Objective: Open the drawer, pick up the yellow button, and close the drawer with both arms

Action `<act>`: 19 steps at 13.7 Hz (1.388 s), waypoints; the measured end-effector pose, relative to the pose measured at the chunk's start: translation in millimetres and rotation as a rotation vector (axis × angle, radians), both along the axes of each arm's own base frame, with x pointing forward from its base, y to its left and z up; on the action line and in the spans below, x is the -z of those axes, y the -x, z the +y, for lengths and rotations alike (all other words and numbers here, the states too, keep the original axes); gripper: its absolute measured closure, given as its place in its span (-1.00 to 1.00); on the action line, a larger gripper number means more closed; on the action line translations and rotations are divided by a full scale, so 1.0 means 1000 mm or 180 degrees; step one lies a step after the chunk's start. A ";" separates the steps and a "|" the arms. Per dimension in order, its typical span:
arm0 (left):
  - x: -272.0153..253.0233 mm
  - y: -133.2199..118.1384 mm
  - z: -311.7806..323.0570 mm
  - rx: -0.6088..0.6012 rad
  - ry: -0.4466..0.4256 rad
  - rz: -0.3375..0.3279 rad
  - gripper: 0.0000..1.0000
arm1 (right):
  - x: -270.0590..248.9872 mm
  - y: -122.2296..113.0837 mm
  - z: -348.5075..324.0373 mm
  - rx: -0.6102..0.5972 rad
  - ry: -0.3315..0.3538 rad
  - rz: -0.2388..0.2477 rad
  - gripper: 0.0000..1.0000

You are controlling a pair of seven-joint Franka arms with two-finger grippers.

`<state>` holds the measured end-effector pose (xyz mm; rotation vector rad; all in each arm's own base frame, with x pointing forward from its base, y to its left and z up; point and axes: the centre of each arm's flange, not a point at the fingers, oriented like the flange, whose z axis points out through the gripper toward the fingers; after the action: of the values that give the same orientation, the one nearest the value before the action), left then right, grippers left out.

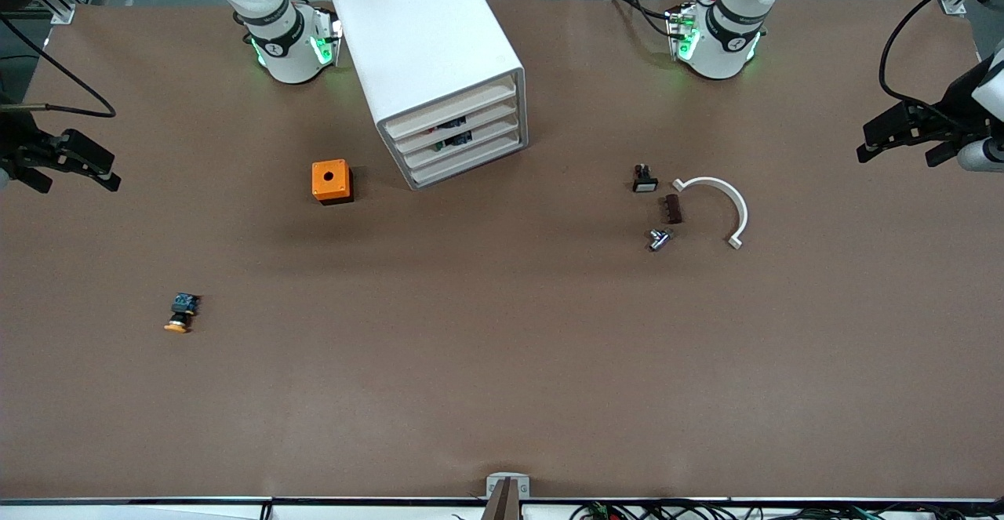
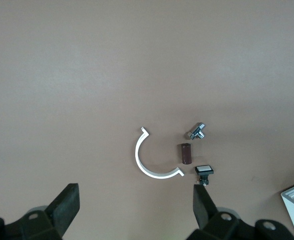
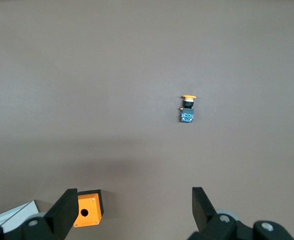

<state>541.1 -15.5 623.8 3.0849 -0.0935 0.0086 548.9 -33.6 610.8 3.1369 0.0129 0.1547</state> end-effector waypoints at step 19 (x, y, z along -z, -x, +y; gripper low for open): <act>-0.016 -0.001 -0.005 0.0005 -0.0005 -0.0120 -1.00 | -0.009 -0.001 -0.008 0.0044 0.0032 -0.0068 -1.00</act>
<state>542.4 -20.4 640.1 3.0868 -0.0974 0.0669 549.5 -41.8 619.5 3.1242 -0.0079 0.1876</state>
